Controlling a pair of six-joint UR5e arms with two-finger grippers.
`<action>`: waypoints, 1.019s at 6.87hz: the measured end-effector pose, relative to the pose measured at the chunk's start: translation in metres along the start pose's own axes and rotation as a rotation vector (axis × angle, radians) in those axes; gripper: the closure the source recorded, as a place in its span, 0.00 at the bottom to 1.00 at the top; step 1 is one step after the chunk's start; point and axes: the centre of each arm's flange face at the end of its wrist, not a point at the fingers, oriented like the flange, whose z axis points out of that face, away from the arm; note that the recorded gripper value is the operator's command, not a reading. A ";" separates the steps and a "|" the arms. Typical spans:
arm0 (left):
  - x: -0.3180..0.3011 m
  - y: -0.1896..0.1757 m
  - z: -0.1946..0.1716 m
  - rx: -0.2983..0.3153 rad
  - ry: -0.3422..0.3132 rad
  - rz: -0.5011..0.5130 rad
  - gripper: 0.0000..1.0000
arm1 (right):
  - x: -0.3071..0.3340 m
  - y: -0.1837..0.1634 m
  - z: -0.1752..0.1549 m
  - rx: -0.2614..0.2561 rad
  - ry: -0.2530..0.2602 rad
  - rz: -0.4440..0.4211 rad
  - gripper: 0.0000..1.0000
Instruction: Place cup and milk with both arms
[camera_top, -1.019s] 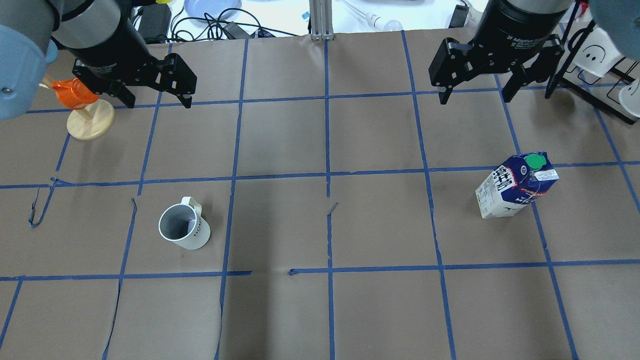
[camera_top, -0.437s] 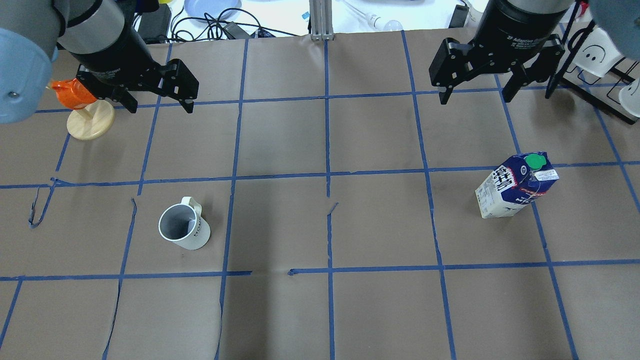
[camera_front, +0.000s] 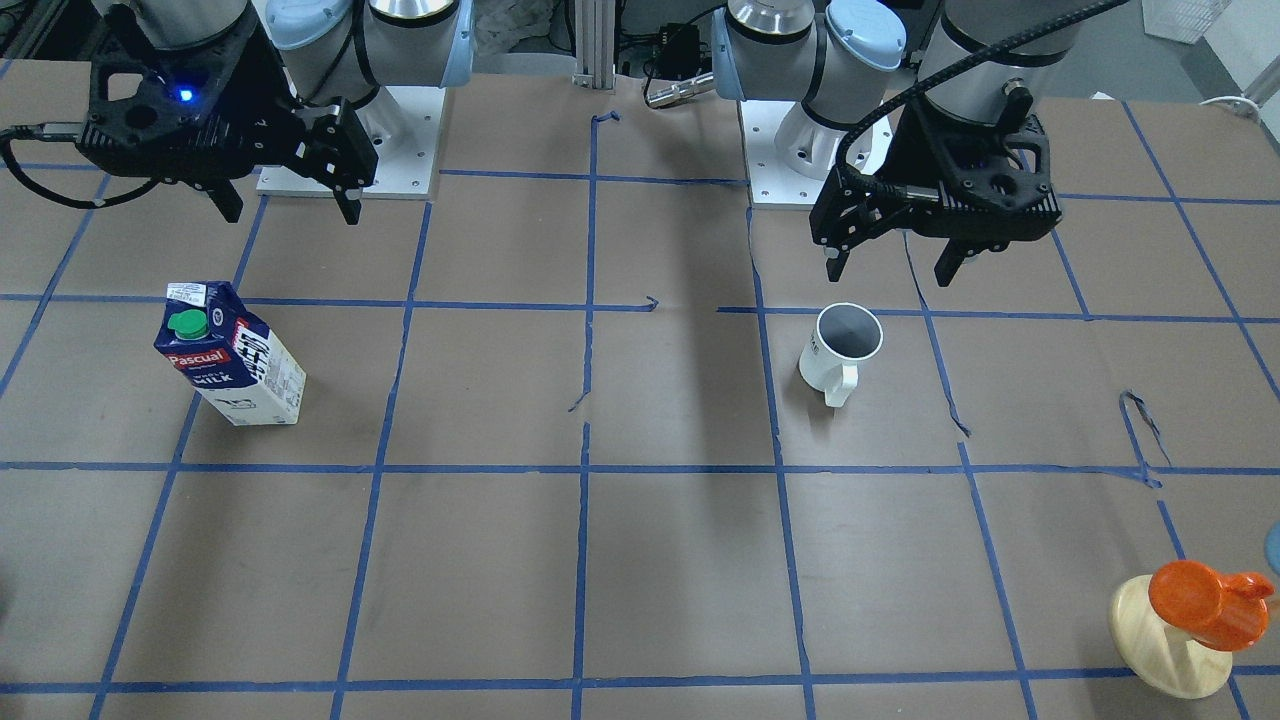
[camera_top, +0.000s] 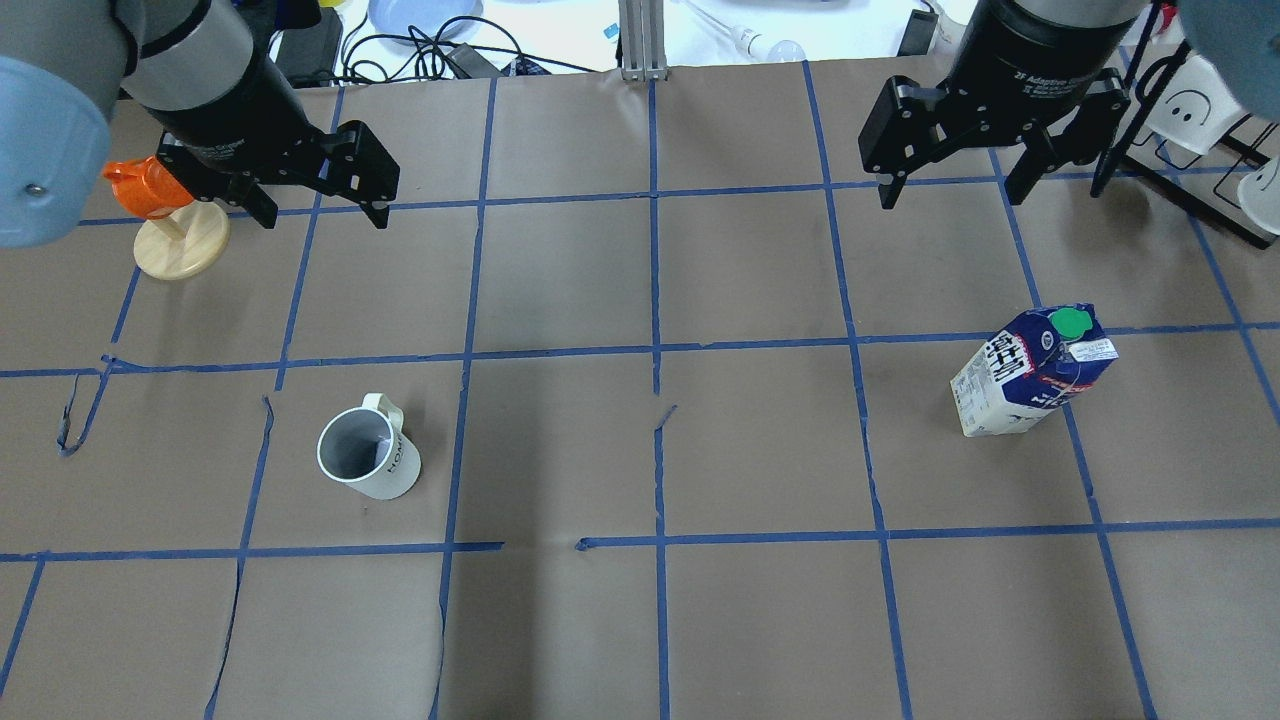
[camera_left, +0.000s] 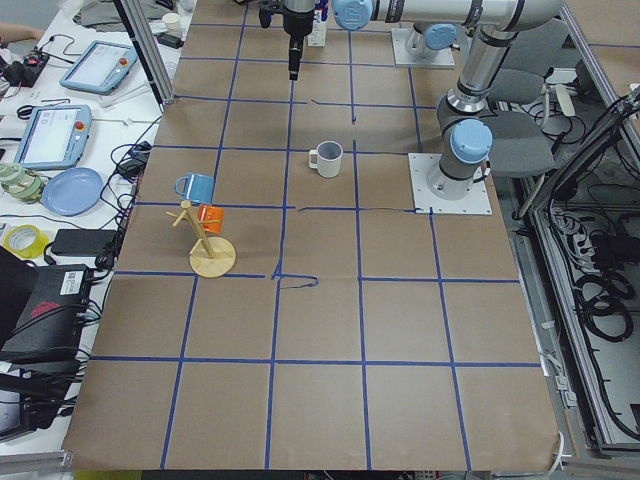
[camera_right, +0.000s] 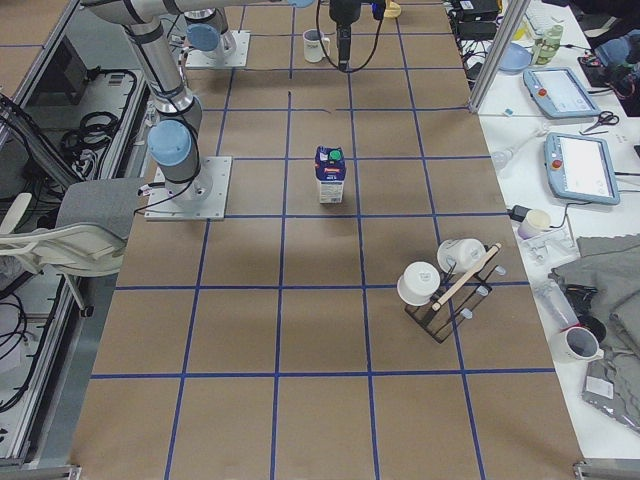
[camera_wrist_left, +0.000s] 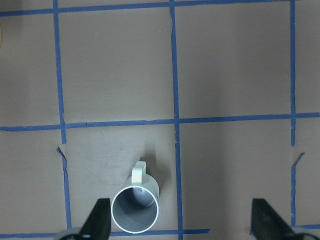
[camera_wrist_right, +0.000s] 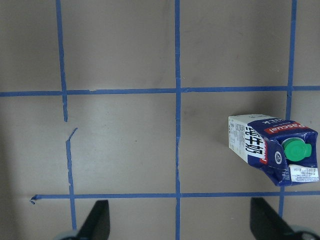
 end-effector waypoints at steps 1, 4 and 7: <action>0.000 0.000 0.000 0.000 0.000 0.000 0.00 | 0.000 0.000 0.000 0.000 -0.001 0.000 0.00; -0.008 0.003 0.012 -0.028 -0.003 0.006 0.00 | 0.001 0.000 -0.001 0.001 0.000 0.001 0.00; -0.090 0.033 0.119 -0.185 0.021 -0.013 0.00 | 0.001 0.000 -0.002 0.004 0.004 0.000 0.00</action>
